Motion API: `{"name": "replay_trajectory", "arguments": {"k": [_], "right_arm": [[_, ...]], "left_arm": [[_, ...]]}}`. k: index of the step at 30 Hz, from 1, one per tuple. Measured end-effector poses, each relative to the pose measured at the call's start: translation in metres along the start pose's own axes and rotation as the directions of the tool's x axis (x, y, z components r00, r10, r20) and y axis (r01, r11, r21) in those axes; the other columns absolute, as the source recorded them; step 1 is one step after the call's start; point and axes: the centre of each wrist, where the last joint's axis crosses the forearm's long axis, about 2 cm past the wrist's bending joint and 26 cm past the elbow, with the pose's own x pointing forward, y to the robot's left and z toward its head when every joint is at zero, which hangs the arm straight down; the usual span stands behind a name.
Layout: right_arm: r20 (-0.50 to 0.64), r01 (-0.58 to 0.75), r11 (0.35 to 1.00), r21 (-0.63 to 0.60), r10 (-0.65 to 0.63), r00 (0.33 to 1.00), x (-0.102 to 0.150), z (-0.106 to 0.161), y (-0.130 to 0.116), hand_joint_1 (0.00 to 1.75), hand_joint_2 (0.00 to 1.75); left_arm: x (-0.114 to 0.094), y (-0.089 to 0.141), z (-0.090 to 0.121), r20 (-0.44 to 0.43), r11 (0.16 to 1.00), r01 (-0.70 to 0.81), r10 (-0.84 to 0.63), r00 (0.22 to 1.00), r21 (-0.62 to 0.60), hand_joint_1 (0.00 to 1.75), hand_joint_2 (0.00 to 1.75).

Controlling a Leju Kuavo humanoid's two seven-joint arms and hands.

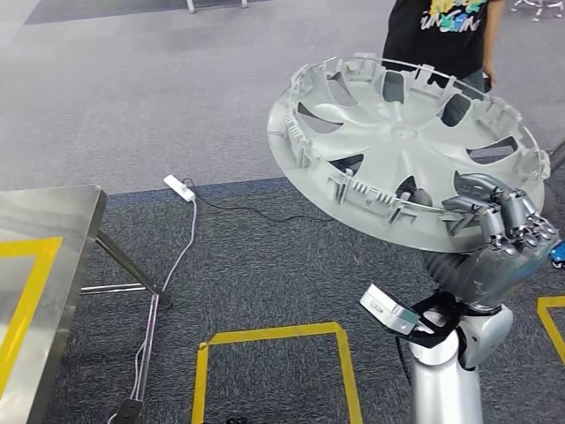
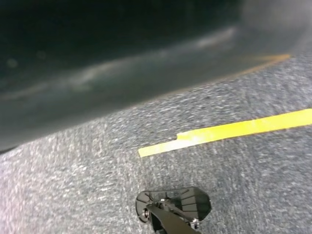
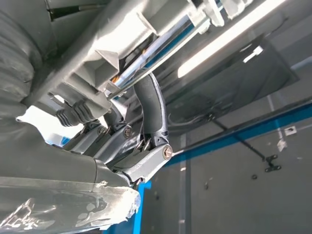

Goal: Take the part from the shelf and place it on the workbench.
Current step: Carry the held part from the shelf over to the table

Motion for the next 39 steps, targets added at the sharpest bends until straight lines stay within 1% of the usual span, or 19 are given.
{"name": "replay_trajectory", "arguments": {"k": [7, 9, 18, 25, 29, 39], "right_arm": [[-0.004, 0.004, 1.0, -0.002, -0.004, 1.0, -0.0001, 0.0003, 0.0003, 1.75, 1.75], [-0.004, 0.005, 1.0, -0.002, -0.005, 1.0, 0.0, 0.0002, 0.0004, 1.75, 1.75], [-0.01, 0.005, 1.0, 0.004, -0.005, 1.0, -0.0008, 0.0021, 0.0008, 1.75, 1.75], [-0.011, 0.007, 1.0, 0.008, -0.007, 1.0, -0.0004, 0.0028, 0.0017, 1.75, 1.75], [-0.012, 0.008, 1.0, 0.01, -0.007, 1.0, -0.0005, 0.0034, 0.002, 1.75, 1.75], [-0.012, 0.008, 1.0, 0.015, -0.008, 1.0, -0.0004, 0.0043, 0.0029, 1.75, 1.75]], "left_arm": [[0.001, 0.004, -0.0006, -0.002, 1.0, 0.001, -0.001, 1.0, 0.003, 0.0, 0.0], [-0.0018, 0.0038, 0.0006, -0.009, 1.0, 0.001, -0.001, 1.0, 0.0, 0.0, 0.0], [0.0009, 0.0011, -0.0005, -0.01, 1.0, -0.003, 0.003, 1.0, -0.007, 0.0, 0.0], [-0.0027, 0.0024, 0.001, -0.019, 1.0, 0.0, 0.0, 1.0, -0.006, 0.0, 0.0], [0.0009, 0.0027, -0.0005, -0.012, 1.0, 0.0, 0.0, 1.0, -0.005, 0.0, 0.0], [-0.0002, 0.0057, -0.0002, -0.021, 1.0, 0.005, -0.005, 1.0, 0.002, 0.0, 0.0]]}}
